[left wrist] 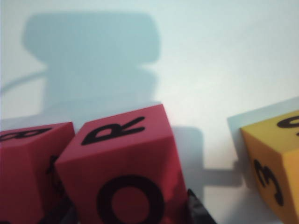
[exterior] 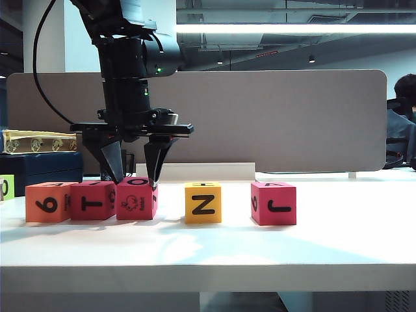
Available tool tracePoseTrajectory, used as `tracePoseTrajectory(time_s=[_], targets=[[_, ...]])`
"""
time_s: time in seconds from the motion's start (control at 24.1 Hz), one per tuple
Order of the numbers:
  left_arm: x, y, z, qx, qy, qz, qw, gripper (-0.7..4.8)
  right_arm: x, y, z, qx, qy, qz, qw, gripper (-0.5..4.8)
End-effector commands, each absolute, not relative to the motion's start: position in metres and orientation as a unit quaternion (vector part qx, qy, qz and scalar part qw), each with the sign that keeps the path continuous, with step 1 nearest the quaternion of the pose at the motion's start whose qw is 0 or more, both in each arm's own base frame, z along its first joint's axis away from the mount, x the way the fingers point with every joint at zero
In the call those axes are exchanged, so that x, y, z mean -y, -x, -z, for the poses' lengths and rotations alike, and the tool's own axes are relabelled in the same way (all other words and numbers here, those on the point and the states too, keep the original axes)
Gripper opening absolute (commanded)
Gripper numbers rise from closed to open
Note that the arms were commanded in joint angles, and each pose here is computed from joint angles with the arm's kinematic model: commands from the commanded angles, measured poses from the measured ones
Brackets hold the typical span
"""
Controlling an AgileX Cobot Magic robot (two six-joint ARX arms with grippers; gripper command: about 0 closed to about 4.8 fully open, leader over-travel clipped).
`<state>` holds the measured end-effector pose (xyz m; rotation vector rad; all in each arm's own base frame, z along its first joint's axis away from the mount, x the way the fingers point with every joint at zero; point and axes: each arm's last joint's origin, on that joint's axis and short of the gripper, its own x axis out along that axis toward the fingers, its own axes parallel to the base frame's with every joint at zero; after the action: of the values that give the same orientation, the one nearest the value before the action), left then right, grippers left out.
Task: Select the appropriate blocks from the scattered letter blocks on the table and arrange them in a row to spell out "ALOHA".
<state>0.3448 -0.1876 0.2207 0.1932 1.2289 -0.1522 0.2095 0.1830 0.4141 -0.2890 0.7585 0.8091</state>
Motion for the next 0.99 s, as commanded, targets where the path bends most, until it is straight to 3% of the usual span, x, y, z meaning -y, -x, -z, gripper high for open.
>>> tracePoseTrajectory(time_s=[0.04, 0.33, 0.46, 0.66, 0.83, 0.99], targets=[[0.182, -0.342, -0.216, -0.588, -0.121, 0.046, 0.799, 2.68, -0.182, -0.208, -0.417, -0.354, 0.137, -0.383, 0.842, -0.05], [0.182, -0.343, -0.217, -0.585, -0.123, 0.048, 0.800, 2.83, -0.182, -0.208, -0.416, -0.355, 0.137, -0.382, 0.842, -0.05], [0.185, -0.347, -0.229, -0.570, -0.122, 0.056, 0.811, 3.50, -0.182, -0.208, -0.416, -0.355, 0.137, -0.383, 0.842, -0.05], [0.189, -0.354, -0.252, -0.544, -0.114, 0.074, 0.828, 3.50, -0.182, -0.208, -0.416, -0.356, 0.138, -0.382, 0.841, -0.05], [0.197, -0.355, -0.268, -0.537, -0.091, 0.154, 0.825, 3.50, -0.182, -0.208, -0.416, -0.355, 0.137, -0.383, 0.842, -0.05], [0.210, -0.338, -0.266, -0.567, -0.132, 0.236, 0.778, 3.29, -0.182, -0.208, -0.417, -0.354, 0.137, -0.382, 0.842, -0.05]])
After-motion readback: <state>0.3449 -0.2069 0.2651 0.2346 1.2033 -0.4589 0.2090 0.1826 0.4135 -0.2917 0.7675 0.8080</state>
